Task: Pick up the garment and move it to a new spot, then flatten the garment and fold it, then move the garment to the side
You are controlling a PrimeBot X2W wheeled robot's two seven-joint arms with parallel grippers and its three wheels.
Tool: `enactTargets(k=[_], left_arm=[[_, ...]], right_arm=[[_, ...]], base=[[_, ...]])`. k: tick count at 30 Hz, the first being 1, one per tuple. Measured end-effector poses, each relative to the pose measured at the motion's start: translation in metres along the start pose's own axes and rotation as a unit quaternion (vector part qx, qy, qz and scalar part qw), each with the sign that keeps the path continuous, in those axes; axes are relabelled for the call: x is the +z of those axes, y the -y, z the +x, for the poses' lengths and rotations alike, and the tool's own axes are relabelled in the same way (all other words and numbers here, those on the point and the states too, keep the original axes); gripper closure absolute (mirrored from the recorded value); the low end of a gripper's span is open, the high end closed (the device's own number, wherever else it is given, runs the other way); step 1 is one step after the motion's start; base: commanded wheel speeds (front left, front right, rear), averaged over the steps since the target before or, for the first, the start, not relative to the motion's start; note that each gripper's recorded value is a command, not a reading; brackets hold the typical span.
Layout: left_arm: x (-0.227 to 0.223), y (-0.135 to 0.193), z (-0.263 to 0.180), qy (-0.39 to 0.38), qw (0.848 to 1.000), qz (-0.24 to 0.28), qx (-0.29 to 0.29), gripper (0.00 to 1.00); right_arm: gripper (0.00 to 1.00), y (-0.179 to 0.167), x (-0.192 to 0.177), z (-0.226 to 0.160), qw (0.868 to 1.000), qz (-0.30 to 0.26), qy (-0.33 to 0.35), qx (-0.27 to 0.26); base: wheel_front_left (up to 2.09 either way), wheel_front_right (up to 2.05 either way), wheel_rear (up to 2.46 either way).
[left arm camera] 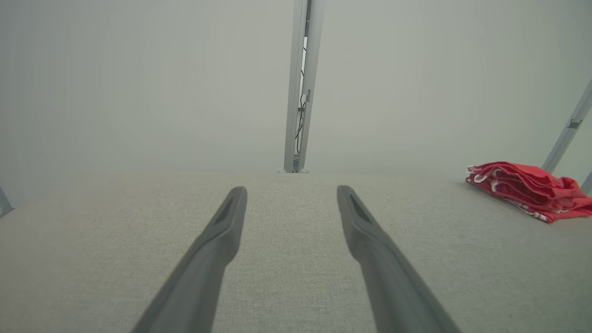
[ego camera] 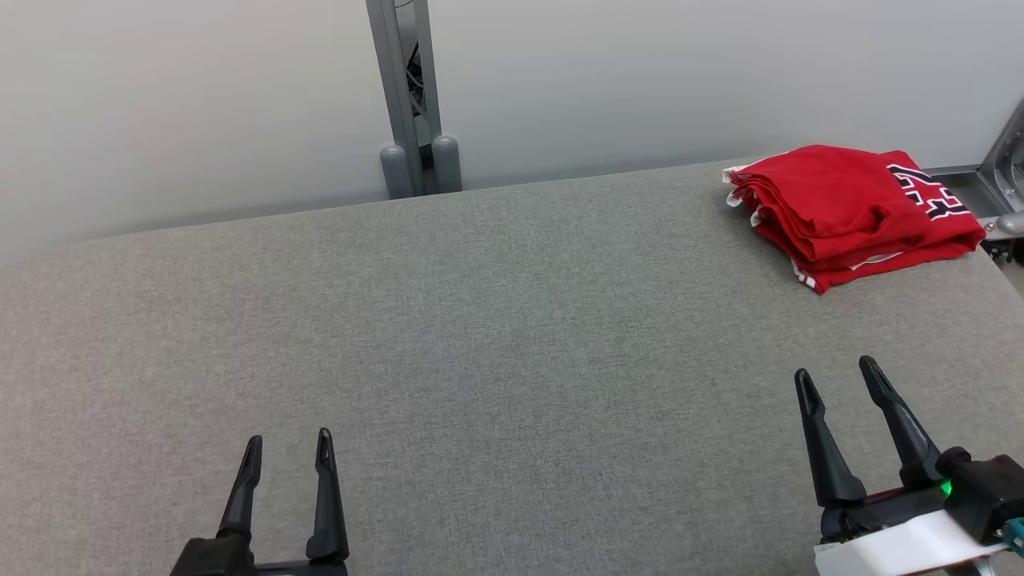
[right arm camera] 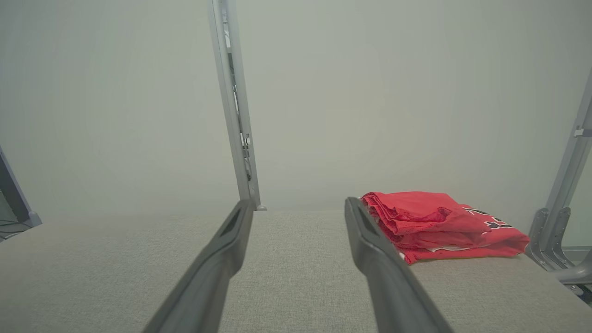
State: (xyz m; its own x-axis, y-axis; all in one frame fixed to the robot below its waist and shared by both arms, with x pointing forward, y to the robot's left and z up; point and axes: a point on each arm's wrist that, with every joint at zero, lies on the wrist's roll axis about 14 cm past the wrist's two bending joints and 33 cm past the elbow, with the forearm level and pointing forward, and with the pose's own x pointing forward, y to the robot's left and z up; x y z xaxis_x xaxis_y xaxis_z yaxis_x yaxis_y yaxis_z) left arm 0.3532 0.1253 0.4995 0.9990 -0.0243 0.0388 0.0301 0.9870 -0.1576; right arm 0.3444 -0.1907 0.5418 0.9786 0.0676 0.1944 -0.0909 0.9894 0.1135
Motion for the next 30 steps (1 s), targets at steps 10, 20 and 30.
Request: enactTargets(k=[10, 20, 30], left_arm=[[0.000, -0.012, -0.006, 0.000, 1.000, 0.006, 0.012, 0.00], [-0.002, -0.014, -0.008, -0.003, 1.000, -0.002, 0.020, 0.00], [-0.022, -0.018, -0.016, -0.038, 0.999, 0.003, 0.034, 1.00]], right_arm=[[0.00, -0.009, -0.004, 0.003, 1.000, 0.005, -0.005, 0.018], [0.00, -0.014, -0.007, 0.007, 1.000, 0.007, -0.009, 0.027], [1.00, -0.017, -0.032, -0.004, 0.998, 0.026, -0.048, 0.018]], base=[[0.00, 0.00, 0.00], [0.00, 0.00, 0.00], [0.00, 0.00, 0.00]])
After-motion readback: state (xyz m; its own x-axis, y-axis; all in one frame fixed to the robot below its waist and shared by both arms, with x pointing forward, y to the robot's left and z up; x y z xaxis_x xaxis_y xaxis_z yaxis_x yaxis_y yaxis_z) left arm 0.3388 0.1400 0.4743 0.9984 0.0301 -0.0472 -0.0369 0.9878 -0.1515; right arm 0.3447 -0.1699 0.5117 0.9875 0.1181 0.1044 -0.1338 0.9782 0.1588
